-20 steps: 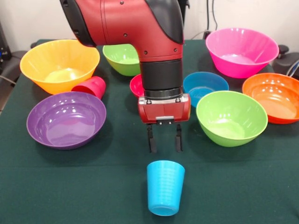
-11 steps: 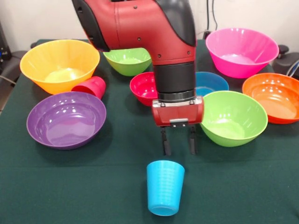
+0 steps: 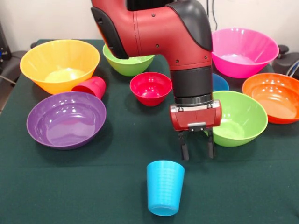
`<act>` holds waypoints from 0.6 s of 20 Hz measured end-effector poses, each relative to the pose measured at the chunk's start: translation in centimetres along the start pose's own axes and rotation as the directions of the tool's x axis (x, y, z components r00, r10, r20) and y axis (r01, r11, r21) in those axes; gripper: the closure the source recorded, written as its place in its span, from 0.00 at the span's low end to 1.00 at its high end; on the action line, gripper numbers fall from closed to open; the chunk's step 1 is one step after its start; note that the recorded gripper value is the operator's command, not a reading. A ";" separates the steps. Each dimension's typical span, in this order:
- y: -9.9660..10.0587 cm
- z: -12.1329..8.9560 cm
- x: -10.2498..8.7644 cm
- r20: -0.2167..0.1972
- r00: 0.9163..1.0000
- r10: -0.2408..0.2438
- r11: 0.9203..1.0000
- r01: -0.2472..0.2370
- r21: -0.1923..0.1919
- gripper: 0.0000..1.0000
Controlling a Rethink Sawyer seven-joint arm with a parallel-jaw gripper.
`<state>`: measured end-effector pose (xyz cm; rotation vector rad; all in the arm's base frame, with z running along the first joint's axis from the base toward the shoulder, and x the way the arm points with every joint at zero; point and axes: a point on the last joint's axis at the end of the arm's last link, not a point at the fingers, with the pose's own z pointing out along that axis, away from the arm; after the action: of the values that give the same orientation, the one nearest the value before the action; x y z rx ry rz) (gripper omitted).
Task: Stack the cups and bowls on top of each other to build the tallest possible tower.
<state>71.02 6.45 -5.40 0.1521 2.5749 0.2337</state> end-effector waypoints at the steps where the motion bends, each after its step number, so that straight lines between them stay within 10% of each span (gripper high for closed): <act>1: -0.1 0.0 0.1 -0.001 1.000 0.001 1.000 -0.001 0.000 0.00; 12: -2.1 0.1 -2.0 0.036 0.999 0.019 1.000 -0.020 0.019 0.00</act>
<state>72.64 4.12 -4.90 0.1869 2.5418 0.2116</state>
